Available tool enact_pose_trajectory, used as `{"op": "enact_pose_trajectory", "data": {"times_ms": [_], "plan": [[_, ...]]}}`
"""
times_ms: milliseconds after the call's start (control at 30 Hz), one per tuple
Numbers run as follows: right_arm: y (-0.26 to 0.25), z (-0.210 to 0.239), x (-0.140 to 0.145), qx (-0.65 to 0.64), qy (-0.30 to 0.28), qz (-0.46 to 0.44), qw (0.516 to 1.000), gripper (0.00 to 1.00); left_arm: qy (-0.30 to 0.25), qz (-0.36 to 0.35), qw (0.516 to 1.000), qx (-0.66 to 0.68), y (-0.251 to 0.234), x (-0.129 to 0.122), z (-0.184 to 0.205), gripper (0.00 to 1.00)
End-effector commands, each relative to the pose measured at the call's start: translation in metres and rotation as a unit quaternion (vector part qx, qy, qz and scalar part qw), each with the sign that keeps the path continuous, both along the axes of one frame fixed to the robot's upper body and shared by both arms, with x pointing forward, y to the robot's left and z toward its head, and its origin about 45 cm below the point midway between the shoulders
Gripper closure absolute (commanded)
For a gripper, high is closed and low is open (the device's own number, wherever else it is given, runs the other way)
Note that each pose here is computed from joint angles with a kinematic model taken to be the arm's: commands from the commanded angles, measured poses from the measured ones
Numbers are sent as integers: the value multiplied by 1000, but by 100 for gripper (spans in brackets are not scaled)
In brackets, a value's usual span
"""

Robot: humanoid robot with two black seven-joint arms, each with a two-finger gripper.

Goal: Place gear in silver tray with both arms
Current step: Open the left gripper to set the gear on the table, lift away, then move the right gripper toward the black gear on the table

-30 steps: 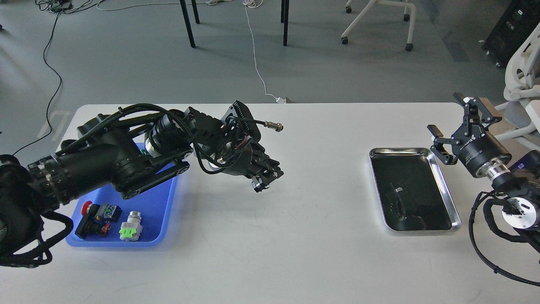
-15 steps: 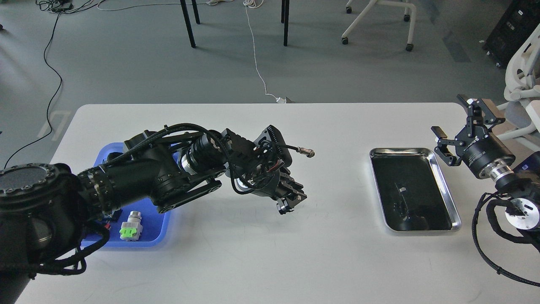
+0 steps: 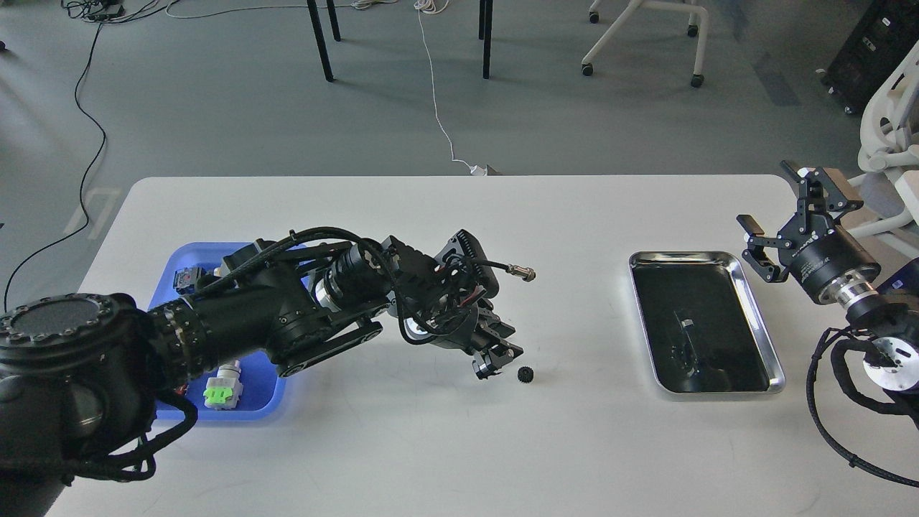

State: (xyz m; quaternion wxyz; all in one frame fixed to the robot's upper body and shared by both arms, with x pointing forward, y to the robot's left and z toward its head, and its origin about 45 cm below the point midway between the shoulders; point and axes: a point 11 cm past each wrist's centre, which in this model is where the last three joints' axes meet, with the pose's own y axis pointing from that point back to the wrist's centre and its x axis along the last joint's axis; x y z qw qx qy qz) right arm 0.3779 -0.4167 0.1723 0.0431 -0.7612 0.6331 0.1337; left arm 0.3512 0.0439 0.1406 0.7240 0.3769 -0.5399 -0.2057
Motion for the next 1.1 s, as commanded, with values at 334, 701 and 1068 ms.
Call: {"op": "enact_pose_trajectory", "data": {"times_ms": [334,701,1068], "plan": [[5,5,0,-10,-4,22,1000,1,-6,59,991,-118,25,27,68,9],[58,33,-2,-192,-42,221,955,1,276,336,747,-503,117,36,113,2],[126,68,4,-475,-73,486,730,1,315,441,524,-657,218,14,90,2]]}}
